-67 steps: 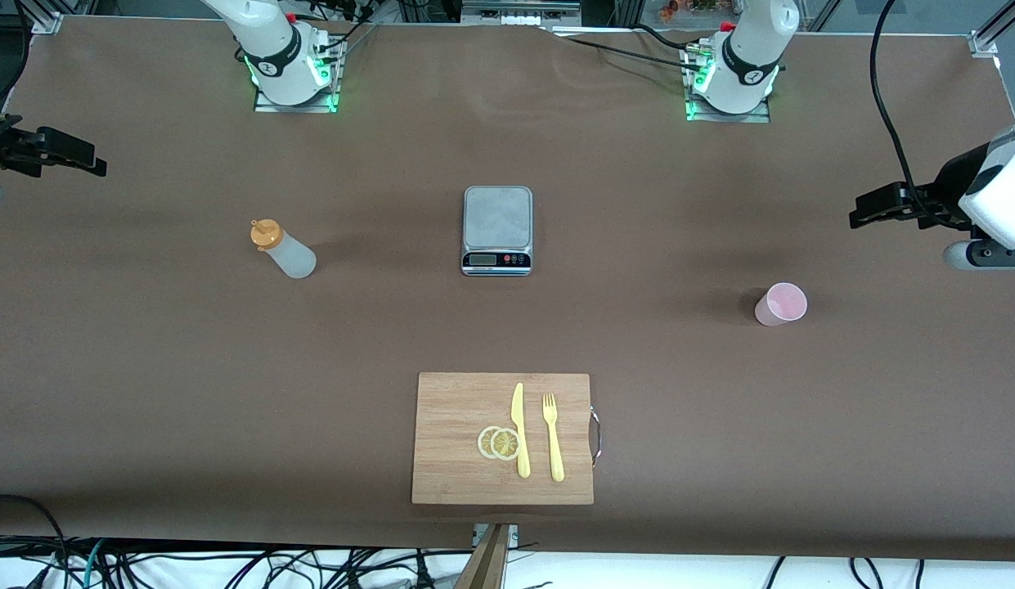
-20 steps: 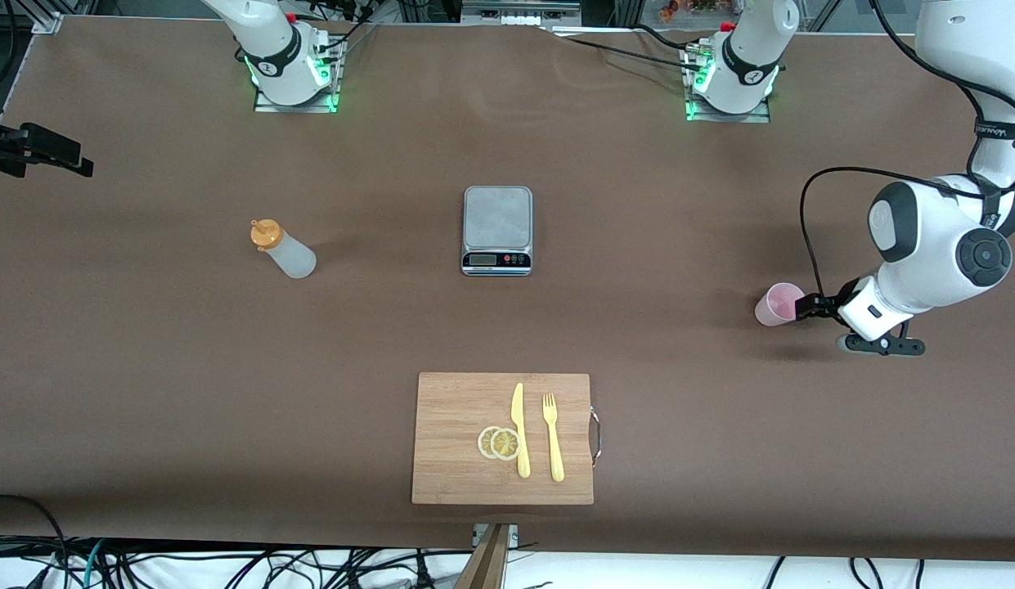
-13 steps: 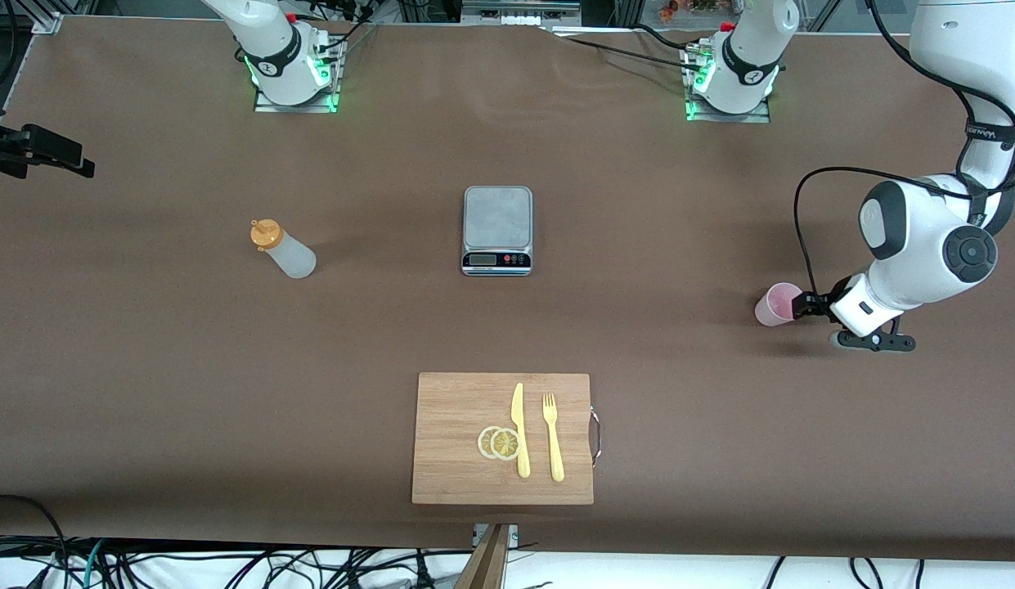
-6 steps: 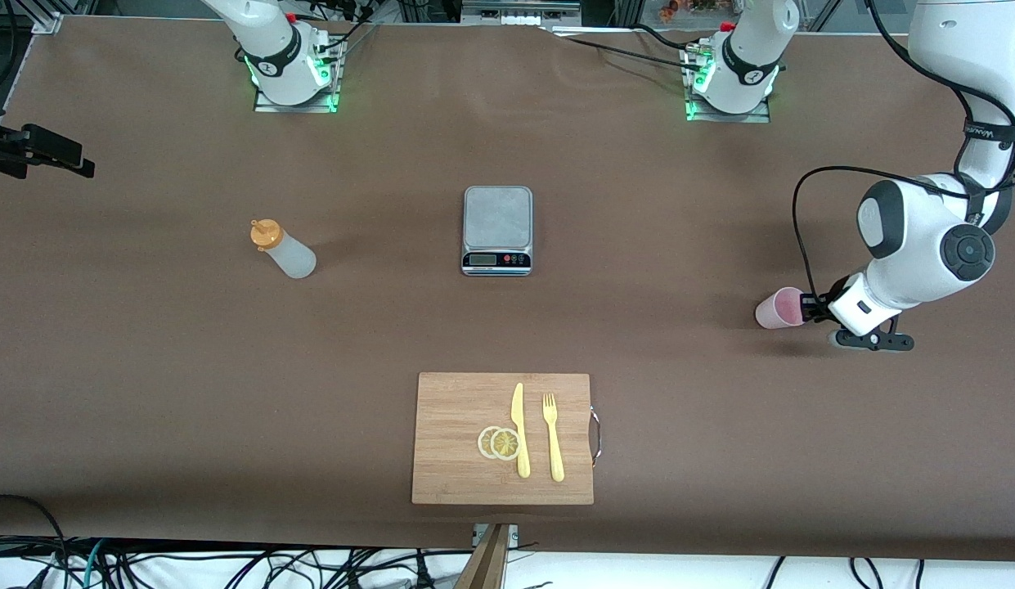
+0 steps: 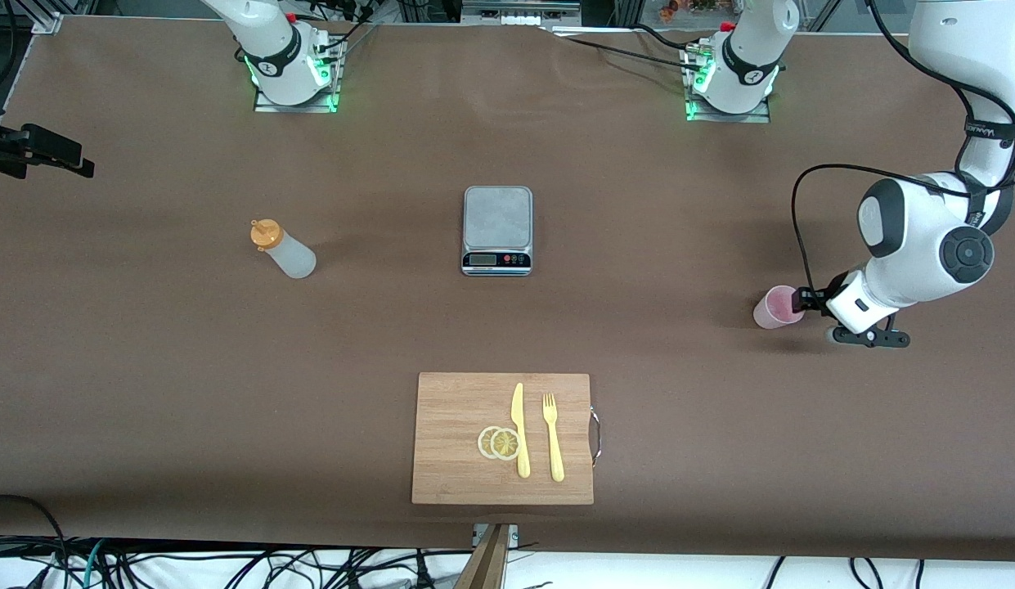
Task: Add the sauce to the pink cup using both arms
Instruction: 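Move the left gripper down over the pink cup, then close the left gripper on the pink cup rim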
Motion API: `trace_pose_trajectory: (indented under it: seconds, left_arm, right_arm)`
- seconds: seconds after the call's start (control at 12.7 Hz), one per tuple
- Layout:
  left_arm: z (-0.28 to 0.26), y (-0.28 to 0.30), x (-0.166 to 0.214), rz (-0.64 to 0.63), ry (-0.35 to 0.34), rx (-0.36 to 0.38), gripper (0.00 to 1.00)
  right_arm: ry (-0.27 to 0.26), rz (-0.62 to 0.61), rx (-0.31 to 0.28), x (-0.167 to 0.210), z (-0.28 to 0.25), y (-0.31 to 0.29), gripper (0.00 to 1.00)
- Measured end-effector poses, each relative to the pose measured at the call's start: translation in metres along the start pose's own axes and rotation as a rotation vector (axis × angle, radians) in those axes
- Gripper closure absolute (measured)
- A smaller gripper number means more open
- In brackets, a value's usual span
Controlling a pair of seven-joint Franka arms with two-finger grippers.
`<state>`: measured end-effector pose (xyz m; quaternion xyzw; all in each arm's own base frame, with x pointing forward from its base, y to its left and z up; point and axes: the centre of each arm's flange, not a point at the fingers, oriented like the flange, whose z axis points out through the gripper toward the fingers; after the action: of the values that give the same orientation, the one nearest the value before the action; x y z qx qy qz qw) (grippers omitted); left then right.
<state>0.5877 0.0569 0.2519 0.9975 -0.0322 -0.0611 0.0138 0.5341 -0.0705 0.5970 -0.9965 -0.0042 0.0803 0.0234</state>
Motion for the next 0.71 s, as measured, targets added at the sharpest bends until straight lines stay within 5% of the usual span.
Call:
trace_pose_trajectory:
  seconds: [0.39, 0.55, 0.71]
  left_arm:
    - [-0.0019, 0.0097, -0.0042, 0.006, -0.039, -0.016, 0.41]
    - [-0.0013, 0.0098, -0.0047, 0.006, -0.041, -0.016, 0.56]
    - [-0.0004, 0.0098, -0.0053, 0.006, -0.043, -0.016, 0.56]
  right_arm:
    - [-0.003, -0.005, 0.0, 0.0, 0.0003, -0.0023, 0.0]
    - [-0.004, -0.005, 0.0, -0.0001, 0.0004, -0.0024, 0.0]
    - [-0.005, -0.006, 0.0, -0.0001, 0.0005, -0.0024, 0.0]
